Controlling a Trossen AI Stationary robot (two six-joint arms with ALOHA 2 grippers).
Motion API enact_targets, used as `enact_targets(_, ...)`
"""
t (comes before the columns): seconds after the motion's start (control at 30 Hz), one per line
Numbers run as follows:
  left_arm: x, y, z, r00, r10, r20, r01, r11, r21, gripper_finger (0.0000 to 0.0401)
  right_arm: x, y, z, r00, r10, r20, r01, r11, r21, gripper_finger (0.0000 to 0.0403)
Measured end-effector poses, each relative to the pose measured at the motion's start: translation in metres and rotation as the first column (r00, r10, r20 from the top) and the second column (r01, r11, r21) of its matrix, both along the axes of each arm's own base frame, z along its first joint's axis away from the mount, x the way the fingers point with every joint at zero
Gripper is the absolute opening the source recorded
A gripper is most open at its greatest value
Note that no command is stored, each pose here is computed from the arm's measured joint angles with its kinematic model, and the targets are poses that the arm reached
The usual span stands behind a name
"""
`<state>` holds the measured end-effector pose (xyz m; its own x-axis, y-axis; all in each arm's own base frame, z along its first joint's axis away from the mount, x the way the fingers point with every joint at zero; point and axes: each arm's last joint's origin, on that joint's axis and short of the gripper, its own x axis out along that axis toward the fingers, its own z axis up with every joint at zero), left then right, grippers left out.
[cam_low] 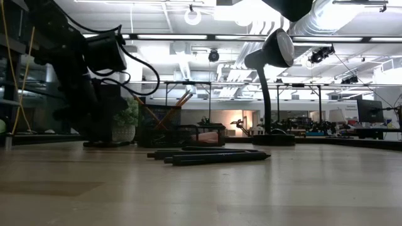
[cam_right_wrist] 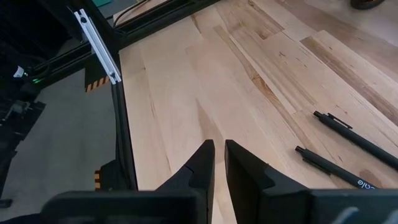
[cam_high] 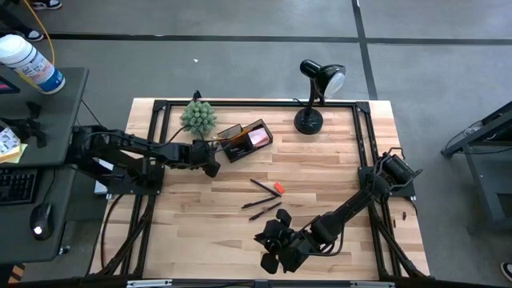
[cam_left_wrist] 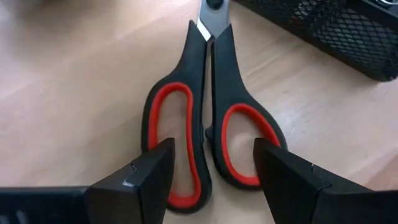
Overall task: Pick and place office supplies into organizer
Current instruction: Put the black scissor into the black desk organizer
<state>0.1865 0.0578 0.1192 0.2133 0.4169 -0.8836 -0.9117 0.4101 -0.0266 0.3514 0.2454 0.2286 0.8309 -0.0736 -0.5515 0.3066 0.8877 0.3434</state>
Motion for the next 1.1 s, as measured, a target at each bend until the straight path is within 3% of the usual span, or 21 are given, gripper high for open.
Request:
enact_targets(0.23,0.001,0.0,-0.003,1.0,-0.012,-0.017,0.012,1.0,-0.008,0.0191,0.0,0.0,0.0,1.0,-0.001,0.003,0.001,1.0,0.004,0.0035)
enact_targets(0.6,-0.004,-0.002,-0.004,0.998,-0.015,-0.067,0.014,1.0,-0.028,0.0027,0.0,0.0,0.0,1.0,-0.002,0.004,0.002,1.0,0.006,0.0033)
enact_targets(0.77,-0.01,-0.003,-0.001,0.995,-0.015,-0.102,0.011,0.999,-0.036,0.0025,0.0,0.0,0.0,1.0,-0.003,0.005,0.003,1.0,0.008,0.0036)
enact_targets(0.93,-0.02,-0.005,0.004,0.989,-0.007,-0.147,0.001,0.999,-0.039,0.0049,0.0,0.0,0.0,1.0,-0.002,0.005,0.002,1.0,0.008,0.0032)
enact_targets(1.1,-0.029,-0.008,0.012,0.985,-0.031,-0.167,0.025,0.999,-0.04,0.0032,0.0,0.0,0.0,1.0,0.0,0.004,0.0,1.0,0.005,0.0031)
